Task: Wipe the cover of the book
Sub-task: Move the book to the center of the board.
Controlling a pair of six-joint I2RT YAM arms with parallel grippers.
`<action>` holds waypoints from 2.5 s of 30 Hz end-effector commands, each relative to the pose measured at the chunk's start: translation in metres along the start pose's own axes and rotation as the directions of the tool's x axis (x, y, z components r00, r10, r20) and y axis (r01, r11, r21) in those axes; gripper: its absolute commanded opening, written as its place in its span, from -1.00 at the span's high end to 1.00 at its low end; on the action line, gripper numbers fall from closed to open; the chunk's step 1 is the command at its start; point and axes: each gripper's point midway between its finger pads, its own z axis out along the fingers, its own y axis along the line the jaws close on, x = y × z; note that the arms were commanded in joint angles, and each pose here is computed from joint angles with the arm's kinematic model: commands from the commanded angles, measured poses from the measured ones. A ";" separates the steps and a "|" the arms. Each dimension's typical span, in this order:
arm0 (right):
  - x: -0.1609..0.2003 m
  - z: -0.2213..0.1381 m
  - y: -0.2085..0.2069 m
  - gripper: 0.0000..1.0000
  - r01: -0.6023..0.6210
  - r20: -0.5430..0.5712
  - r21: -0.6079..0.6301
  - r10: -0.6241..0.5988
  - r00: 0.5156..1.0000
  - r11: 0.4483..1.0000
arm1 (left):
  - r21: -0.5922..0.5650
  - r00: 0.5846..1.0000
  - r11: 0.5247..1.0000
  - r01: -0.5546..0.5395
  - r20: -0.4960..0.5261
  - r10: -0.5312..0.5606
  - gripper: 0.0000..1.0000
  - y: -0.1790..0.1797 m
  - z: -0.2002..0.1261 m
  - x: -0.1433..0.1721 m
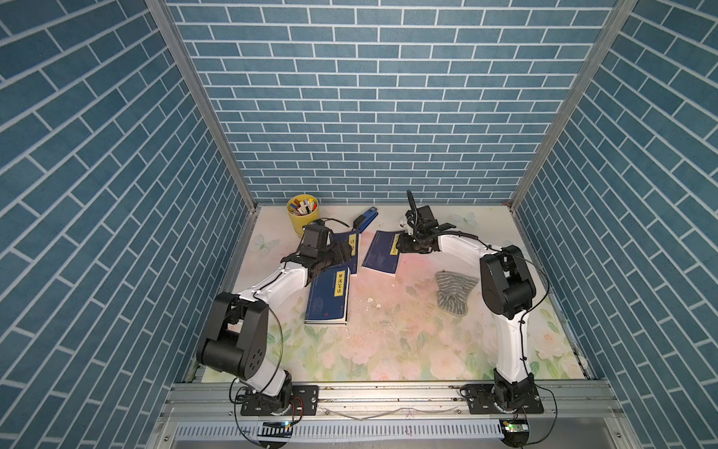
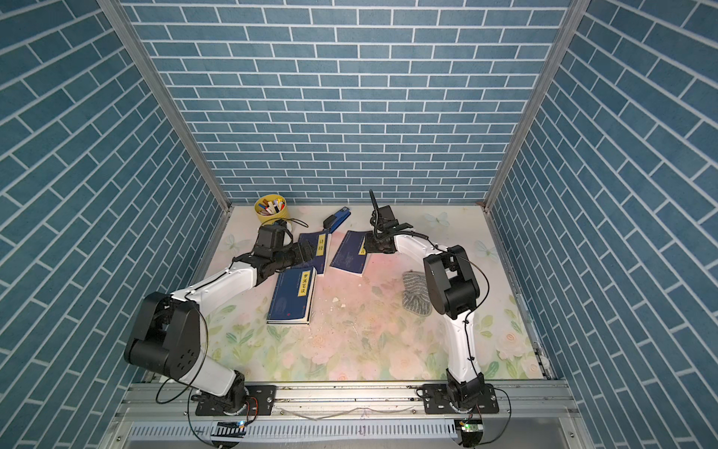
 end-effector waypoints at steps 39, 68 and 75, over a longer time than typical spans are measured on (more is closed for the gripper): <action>0.104 -0.046 0.014 0.96 -0.061 -0.250 -0.145 0.023 0.968 0.988 | 0.095 0.999 0.995 -0.024 -0.042 0.029 -0.86 -0.022 0.031 0.011; 0.156 -0.160 -0.050 -0.22 0.129 -0.245 0.332 -0.047 0.968 0.934 | 0.150 0.984 0.980 -0.132 -0.099 0.148 -0.85 -0.062 0.034 0.054; 0.157 -0.166 -0.092 -0.53 0.216 -0.297 0.482 -0.074 0.952 0.849 | 0.172 0.981 0.973 -0.155 -0.093 0.172 -0.85 -0.067 0.033 0.053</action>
